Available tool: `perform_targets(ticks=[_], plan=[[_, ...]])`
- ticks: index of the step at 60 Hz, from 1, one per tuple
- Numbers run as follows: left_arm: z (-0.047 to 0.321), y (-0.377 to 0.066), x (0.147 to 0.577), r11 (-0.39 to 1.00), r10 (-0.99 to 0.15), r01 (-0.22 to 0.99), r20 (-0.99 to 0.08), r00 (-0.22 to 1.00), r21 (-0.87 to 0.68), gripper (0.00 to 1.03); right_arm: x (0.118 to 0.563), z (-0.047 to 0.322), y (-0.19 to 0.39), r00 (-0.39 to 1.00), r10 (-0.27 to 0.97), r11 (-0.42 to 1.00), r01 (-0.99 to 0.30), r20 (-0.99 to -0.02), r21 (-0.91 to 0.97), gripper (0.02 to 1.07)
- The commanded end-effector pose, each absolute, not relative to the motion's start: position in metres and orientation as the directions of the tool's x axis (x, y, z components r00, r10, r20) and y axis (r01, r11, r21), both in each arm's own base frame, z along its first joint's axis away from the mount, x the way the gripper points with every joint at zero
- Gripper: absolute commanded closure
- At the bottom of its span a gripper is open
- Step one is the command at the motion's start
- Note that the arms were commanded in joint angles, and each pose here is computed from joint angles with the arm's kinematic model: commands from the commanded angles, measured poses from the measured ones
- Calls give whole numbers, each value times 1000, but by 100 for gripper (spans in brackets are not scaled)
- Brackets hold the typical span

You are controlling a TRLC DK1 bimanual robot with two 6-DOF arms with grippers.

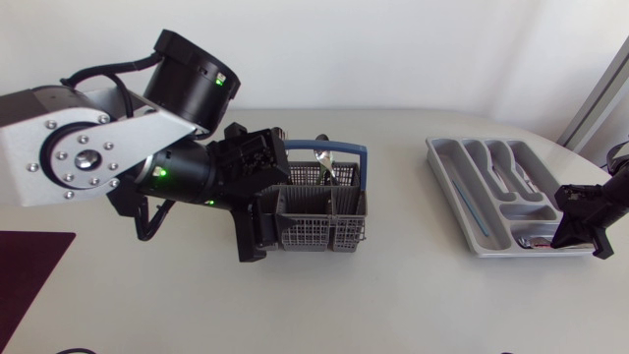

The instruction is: Sort the cutlery from the basket into the organizer compartments.

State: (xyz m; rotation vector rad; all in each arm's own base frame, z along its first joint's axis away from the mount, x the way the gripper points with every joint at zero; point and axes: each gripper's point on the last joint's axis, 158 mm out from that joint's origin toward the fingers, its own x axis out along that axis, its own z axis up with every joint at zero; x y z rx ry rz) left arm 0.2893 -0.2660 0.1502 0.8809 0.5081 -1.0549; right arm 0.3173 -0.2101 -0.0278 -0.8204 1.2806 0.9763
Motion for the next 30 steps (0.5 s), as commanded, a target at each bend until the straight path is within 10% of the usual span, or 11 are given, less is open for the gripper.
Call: perform_targets(ticks=[1, 9, 30], plan=[[145, -257, 284, 194, -526, 906, -739, 420, 377, 18, 316, -29, -207, 19, 104, 357, -934, -994, 20, 97], [148, -248, 284, 206, -524, 901, -734, 431, 382, 18, 329, -10, -213, 149, 56, 364, -924, -987, -119, 48], [158, -220, 290, 280, -523, 886, -715, 464, 370, 18, 332, 65, -193, 358, 64, 377, -873, -931, -310, 14]])
